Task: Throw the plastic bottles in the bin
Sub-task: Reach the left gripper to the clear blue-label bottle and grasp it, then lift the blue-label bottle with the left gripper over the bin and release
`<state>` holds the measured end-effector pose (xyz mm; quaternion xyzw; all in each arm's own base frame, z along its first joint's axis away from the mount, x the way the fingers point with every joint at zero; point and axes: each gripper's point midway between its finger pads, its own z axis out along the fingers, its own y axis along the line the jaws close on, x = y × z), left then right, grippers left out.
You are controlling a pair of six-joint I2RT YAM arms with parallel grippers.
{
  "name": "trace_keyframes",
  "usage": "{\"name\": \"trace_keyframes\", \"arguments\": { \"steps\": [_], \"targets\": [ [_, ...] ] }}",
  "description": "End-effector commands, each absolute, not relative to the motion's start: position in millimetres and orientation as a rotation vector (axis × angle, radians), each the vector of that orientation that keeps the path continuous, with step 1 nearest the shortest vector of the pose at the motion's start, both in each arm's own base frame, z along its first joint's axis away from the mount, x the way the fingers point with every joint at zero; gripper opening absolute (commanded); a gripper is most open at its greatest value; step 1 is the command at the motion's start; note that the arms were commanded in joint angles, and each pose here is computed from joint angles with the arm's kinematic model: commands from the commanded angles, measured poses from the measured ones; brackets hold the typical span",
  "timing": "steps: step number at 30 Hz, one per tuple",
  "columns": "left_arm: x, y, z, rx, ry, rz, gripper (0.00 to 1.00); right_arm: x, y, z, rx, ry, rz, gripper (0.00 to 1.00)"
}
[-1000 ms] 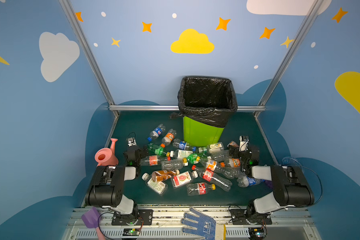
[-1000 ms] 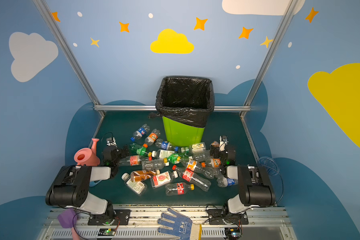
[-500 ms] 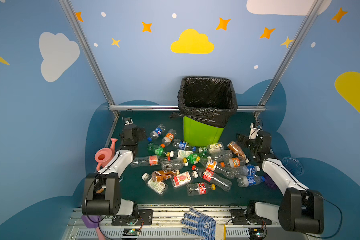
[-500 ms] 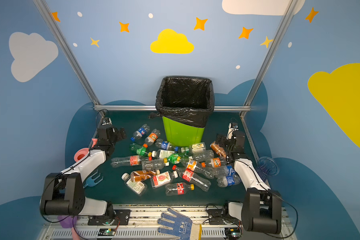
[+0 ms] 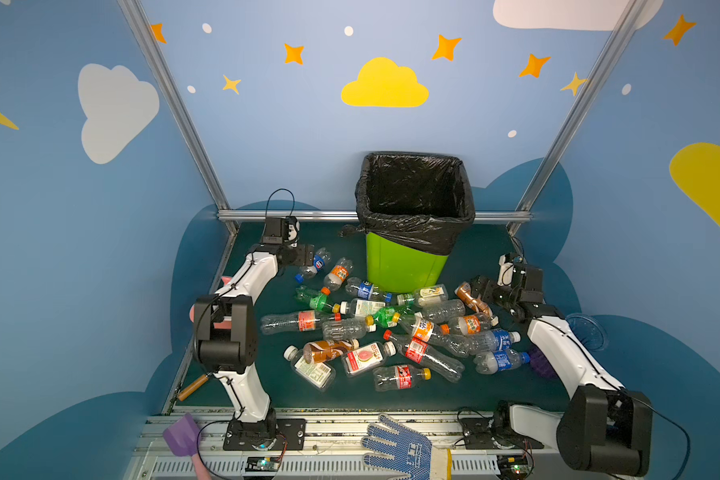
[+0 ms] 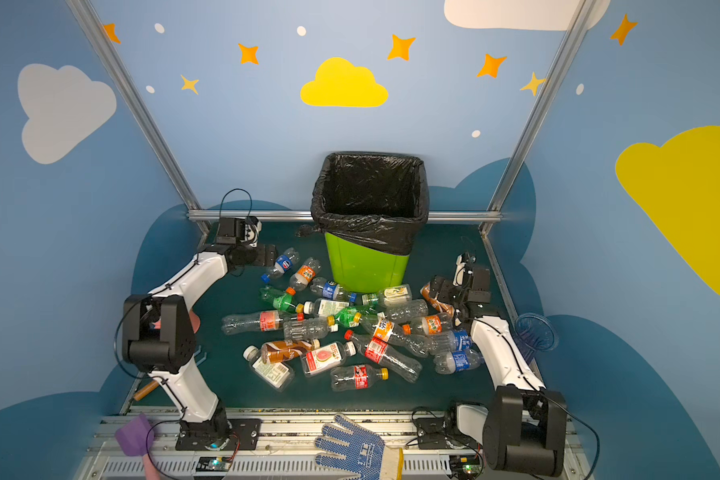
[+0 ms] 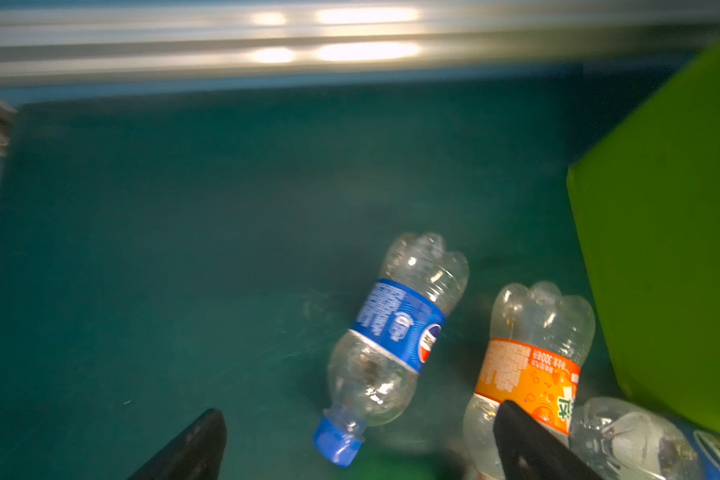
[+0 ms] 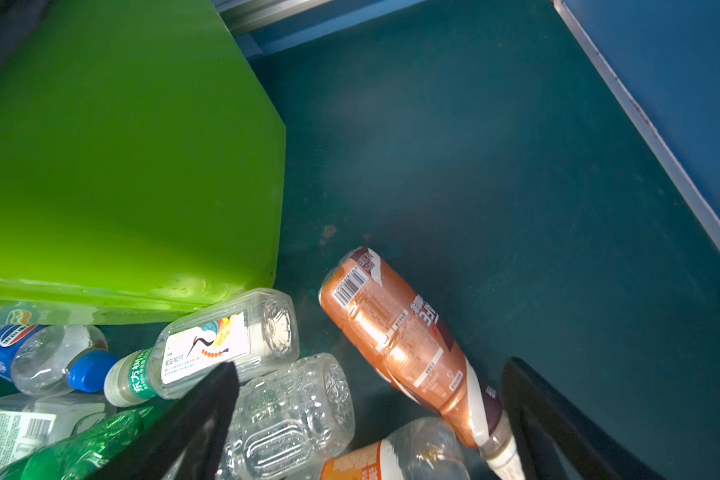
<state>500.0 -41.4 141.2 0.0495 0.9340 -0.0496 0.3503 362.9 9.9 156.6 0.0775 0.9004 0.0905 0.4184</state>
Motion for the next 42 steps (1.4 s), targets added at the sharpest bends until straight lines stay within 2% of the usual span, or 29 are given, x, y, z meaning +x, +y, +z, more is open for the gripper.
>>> {"name": "trace_keyframes", "arguments": {
  "steps": [1, 6, 10, 23, 36, 40, 42],
  "targets": [
    [489.1, -60.8, 116.0, 0.272, 2.553, -0.159, 0.98, 358.8, 6.2, 161.2, 0.221, 2.272, 0.225, 0.98],
    [505.8, -66.7, 97.3, 0.306, 2.635, -0.159, 0.92, 354.0, -0.5, 159.4, 0.238, 2.284, 0.198, 0.98],
    [515.4, -66.4, 90.3, 0.337, 2.657, -0.084, 0.91, 351.3, -3.7, 158.2, 0.250, 2.290, 0.188, 0.98],
    [518.3, -57.6, 62.7, 0.379, 2.760, 0.086, 0.77, 352.5, -10.9, 150.4, 0.310, 2.302, 0.190, 0.98],
    [539.9, -64.1, 45.6, 0.471, 2.797, 0.224, 0.77, 350.6, -13.2, 139.7, 0.313, 2.340, 0.182, 0.98],
    [540.5, -62.0, 40.8, 0.473, 2.816, 0.240, 0.61, 349.2, -14.5, 139.8, 0.318, 2.336, 0.185, 0.98],
    [541.4, -62.2, 41.5, 0.471, 2.812, 0.244, 0.61, 348.9, -14.4, 139.5, 0.321, 2.335, 0.190, 0.98]
  ]
}}
